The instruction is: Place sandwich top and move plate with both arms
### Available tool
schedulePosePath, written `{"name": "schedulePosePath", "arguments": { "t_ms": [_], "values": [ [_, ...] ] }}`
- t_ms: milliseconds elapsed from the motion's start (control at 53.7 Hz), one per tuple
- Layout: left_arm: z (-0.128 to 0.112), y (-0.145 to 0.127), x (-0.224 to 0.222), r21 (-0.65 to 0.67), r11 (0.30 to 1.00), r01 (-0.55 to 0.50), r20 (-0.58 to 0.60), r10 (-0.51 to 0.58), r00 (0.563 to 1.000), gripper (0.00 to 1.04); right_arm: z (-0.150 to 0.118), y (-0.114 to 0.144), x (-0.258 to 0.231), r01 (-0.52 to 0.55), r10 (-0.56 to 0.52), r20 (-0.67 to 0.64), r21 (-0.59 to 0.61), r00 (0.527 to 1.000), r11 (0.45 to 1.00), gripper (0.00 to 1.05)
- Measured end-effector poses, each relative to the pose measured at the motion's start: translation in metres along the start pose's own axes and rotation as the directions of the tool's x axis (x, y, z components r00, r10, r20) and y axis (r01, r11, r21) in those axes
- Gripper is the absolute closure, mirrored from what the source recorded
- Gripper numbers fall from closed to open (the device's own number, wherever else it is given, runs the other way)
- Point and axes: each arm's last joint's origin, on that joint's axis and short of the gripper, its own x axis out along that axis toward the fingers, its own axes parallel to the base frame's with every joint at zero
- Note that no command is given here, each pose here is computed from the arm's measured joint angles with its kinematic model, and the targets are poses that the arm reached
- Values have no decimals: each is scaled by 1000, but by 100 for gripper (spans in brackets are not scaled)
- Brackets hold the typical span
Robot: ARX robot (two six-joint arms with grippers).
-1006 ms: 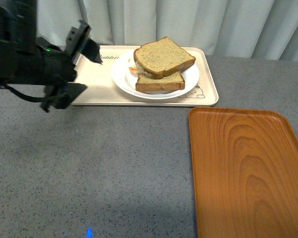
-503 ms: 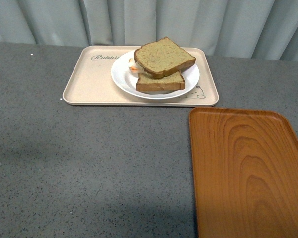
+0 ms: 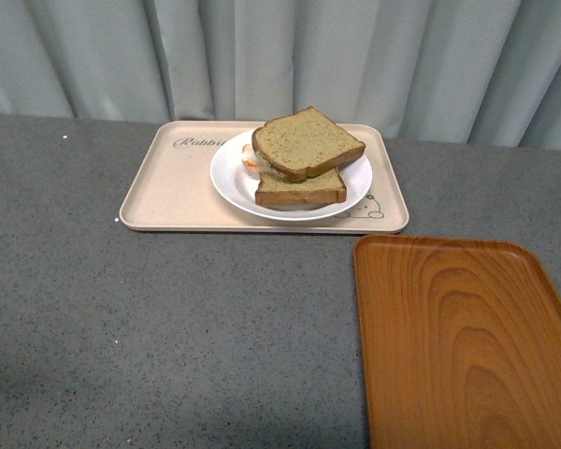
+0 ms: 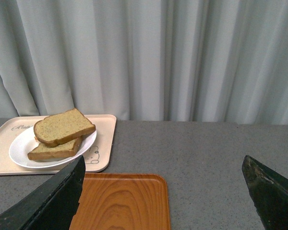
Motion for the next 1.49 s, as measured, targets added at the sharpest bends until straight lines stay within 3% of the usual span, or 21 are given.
{"name": "schedulePosePath", "arguments": {
  "t_ms": [727, 1491],
  "values": [
    [10, 0, -41, 1, 1000, 0, 31, 0, 1000, 101, 0, 0, 0, 0, 0, 0, 0, 1000, 1000, 9],
    [4, 0, -62, 1, 1000, 0, -3, 0, 1000, 101, 0, 0, 0, 0, 0, 0, 0, 1000, 1000, 9]
  ]
}}
